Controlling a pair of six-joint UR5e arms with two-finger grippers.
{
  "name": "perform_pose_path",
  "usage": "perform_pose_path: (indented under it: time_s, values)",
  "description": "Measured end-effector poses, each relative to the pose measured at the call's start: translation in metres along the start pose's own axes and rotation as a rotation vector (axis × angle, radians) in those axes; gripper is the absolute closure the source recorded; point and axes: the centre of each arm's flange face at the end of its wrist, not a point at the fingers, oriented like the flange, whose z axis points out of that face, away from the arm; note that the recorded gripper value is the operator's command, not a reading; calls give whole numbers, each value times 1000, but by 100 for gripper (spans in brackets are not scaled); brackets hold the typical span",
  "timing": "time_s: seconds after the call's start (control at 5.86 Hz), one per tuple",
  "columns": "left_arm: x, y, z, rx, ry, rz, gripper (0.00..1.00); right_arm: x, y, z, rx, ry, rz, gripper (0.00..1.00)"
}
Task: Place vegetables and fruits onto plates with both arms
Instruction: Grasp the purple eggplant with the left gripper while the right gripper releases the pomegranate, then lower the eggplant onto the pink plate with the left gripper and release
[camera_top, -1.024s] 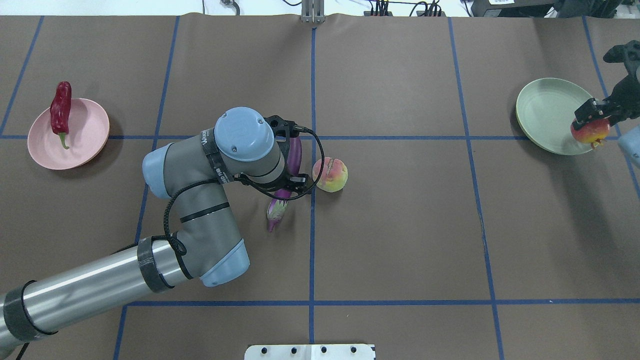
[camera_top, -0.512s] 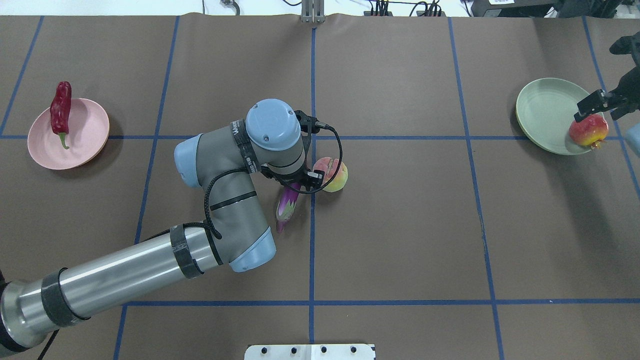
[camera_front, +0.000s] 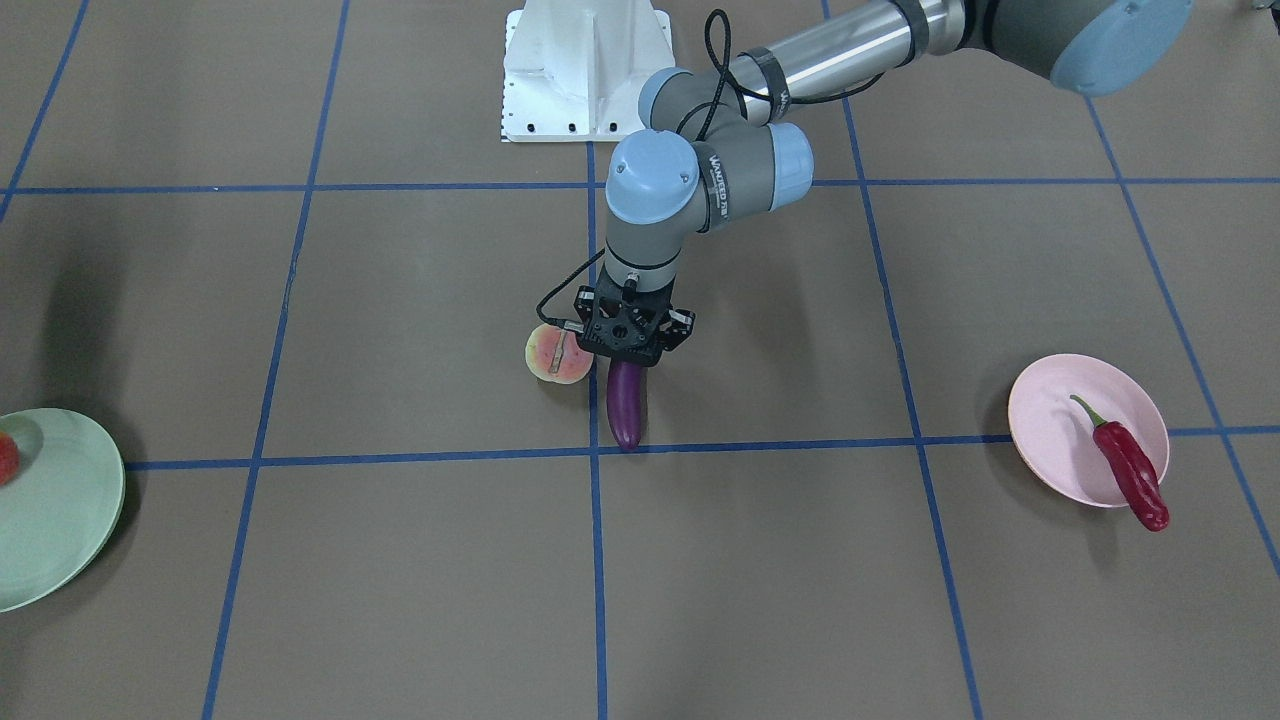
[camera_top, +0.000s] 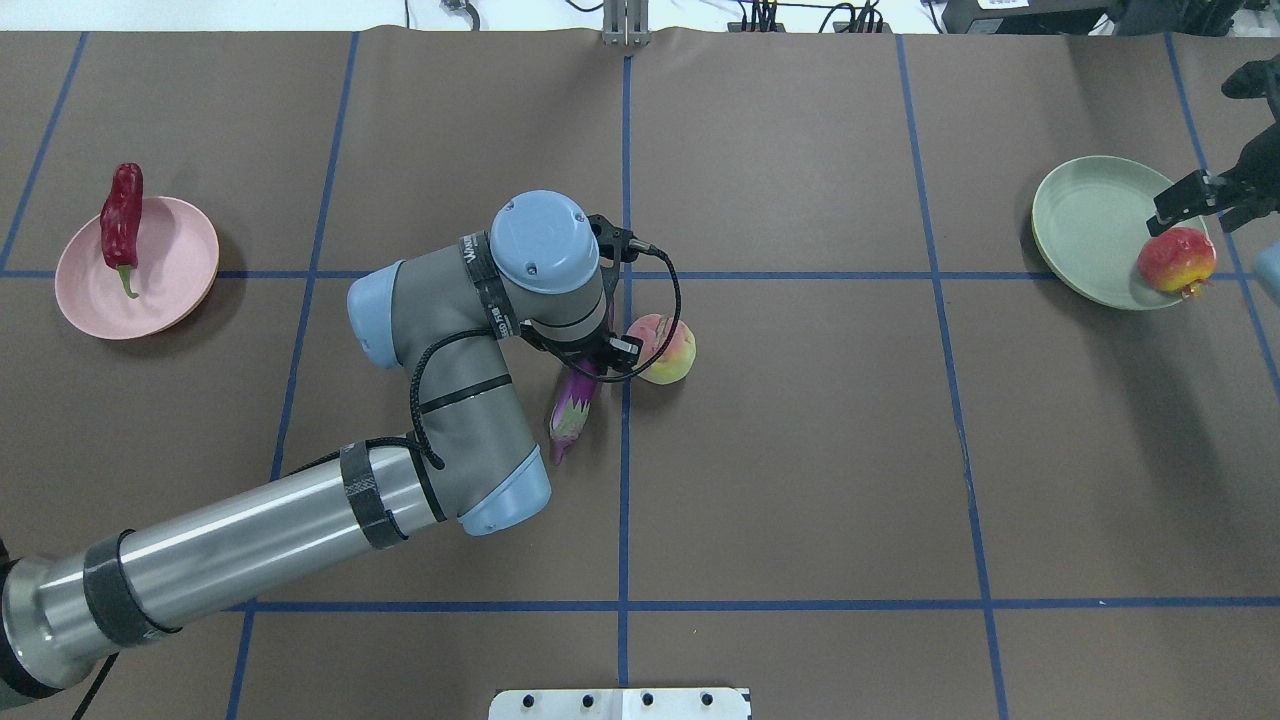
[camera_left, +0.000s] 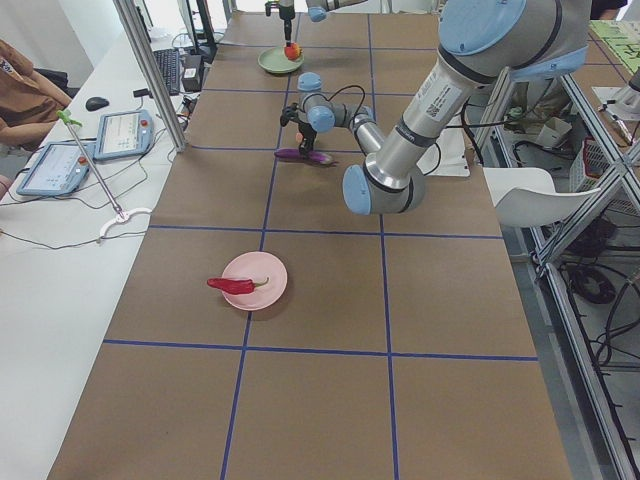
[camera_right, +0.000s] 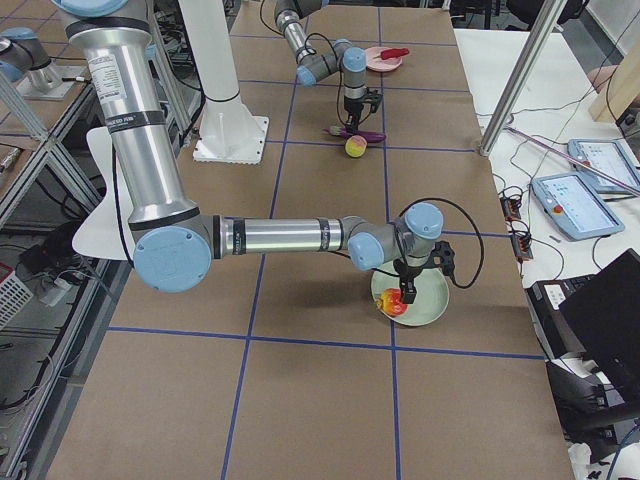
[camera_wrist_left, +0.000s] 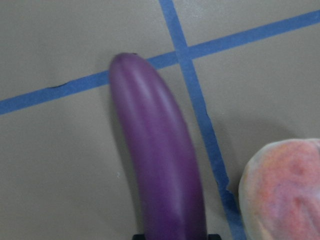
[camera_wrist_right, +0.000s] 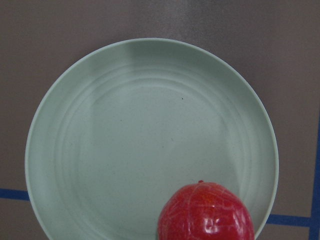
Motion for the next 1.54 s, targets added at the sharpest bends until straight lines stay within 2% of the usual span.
perform_pose_path:
  time_s: [0.17, 0.34, 0.51, 0.68, 0.85, 1.2, 1.54]
  values:
    - [-3, -1, 1, -1, -3, -3, 100, -12, -2, -11, 9, -4, 1, 0]
    - [-8, -7, -15, 17, 2, -14, 100, -40, -4, -33, 27, -14, 23, 0]
    - [-28, -17, -45, 43, -6, -45, 100, -82, -1, -53, 46, -36, 70, 0]
    - [-69, -25, -68, 55, -43, -96, 100, -135, 5, -60, 52, -71, 132, 0]
    - [-129, -27, -73, 44, -81, -175, 100, -195, 11, -61, 46, -111, 200, 0]
    - [-271, -13, -72, -35, -121, -395, 100, -290, 34, -62, 29, -171, 291, 0]
    - [-385, 19, -62, -87, -194, -531, 100, -337, 59, -52, 42, -170, 324, 0]
